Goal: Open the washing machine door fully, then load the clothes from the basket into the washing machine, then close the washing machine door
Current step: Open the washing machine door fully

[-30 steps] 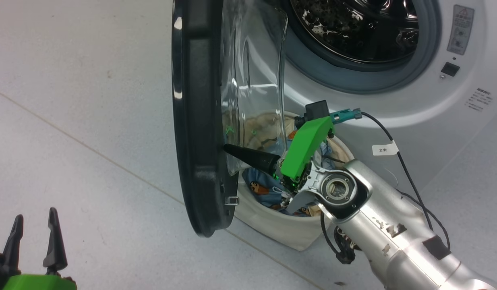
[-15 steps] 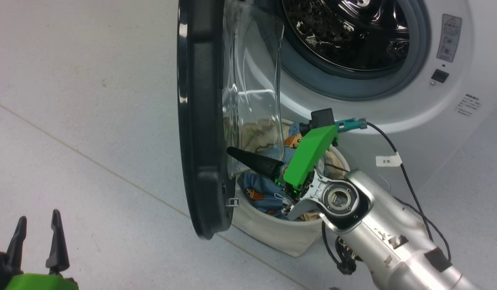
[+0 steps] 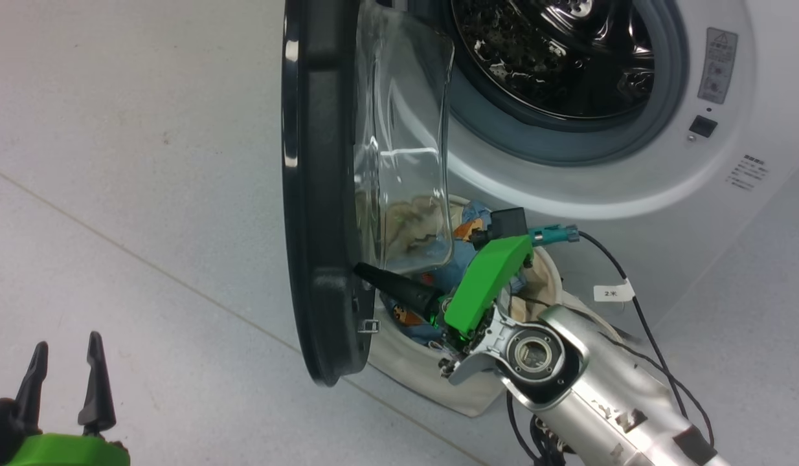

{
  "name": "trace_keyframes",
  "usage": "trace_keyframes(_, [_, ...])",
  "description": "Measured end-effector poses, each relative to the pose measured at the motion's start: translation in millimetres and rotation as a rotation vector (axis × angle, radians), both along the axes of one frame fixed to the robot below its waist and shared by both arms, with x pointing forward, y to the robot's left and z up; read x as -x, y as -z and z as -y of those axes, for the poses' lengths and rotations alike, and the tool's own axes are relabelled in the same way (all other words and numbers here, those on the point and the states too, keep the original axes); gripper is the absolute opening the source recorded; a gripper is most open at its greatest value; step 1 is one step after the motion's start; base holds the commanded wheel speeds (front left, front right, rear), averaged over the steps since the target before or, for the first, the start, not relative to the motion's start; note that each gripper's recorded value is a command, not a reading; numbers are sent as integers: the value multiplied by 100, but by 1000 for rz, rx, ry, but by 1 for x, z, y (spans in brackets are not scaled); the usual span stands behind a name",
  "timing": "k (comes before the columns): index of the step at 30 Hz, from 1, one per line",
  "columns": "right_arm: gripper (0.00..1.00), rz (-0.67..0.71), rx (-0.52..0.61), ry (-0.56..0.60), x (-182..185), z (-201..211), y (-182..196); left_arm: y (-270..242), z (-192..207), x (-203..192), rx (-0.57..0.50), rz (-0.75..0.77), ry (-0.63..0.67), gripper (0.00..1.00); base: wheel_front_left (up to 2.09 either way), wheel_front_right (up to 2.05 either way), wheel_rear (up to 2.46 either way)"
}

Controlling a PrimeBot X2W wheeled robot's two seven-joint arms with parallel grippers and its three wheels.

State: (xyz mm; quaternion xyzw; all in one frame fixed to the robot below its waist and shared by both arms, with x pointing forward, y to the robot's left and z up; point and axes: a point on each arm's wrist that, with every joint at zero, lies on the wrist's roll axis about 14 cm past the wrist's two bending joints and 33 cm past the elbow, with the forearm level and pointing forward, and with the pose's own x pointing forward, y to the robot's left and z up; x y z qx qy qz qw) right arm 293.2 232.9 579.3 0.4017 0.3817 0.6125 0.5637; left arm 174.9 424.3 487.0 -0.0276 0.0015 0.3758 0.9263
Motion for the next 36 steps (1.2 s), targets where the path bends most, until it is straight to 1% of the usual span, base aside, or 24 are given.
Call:
trace_keyframes(4, [0, 28, -33, 32, -2, 1, -12, 2, 1, -1, 5, 0, 10, 100, 0, 0, 0])
trace_keyframes(5, [9, 42, -50, 47, -4, 2, -18, 2, 2, -2, 4, 2, 15, 100, 0, 0, 0])
trace_keyframes(6, [54, 62, -68, 66, -6, 3, -25, 1, 2, -3, 5, 4, 19, 100, 0, 0, 0])
trace_keyframes(7, [93, 90, -83, 89, -9, 6, -30, 1, 2, -4, 4, 7, 24, 100, 0, 0, 0])
trace_keyframes(8, [100, 127, -92, 116, -13, 9, -35, 0, 3, -5, 4, 10, 28, 100, 0, 0, 0])
trace_keyframes(10, [100, 202, -107, 195, -26, 21, -41, 0, 4, -8, 5, 15, 39, 100, 0, 0, 0])
trace_keyframes(14, [100, 407, -81, 396, -59, 55, -33, -1, 8, -14, 5, 24, 67, 100, 0, 0, 0])
trace_keyframes(17, [100, 629, -53, 533, -79, 82, -28, -1, 11, -18, 4, 28, 85, 100, 0, 0, 0])
trace_keyframes(20, [100, 791, 8, 586, -88, 101, -16, 0, 14, -21, 5, 29, 104, 100, 0, 0, 0])
trace_keyframes(23, [100, 880, 73, 640, -95, 120, -5, -2, 16, -23, 1, 36, 117, 100, 0, 0, 0])
trace_keyframes(26, [100, 968, 120, 736, -106, 145, -6, -4, 16, -24, -3, 43, 122, 100, 0, 0, 0])
trace_keyframes(27, [100, 987, 132, 766, -107, 153, -6, -5, 16, -24, -4, 45, 124, 100, 0, 0, 0])
trace_keyframes(29, [100, 1026, 164, 790, -104, 162, 1, -5, 16, -25, -5, 47, 126, 100, 0, 0, 0])
trace_keyframes(32, [100, 1046, 220, 809, -97, 173, 17, -6, 16, -25, -6, 47, 128, 100, 0, 0, 0])
trace_keyframes(36, [100, 1031, 263, 834, -92, 184, 30, -6, 17, -28, -10, 41, 136, 100, 0, 0, 0])
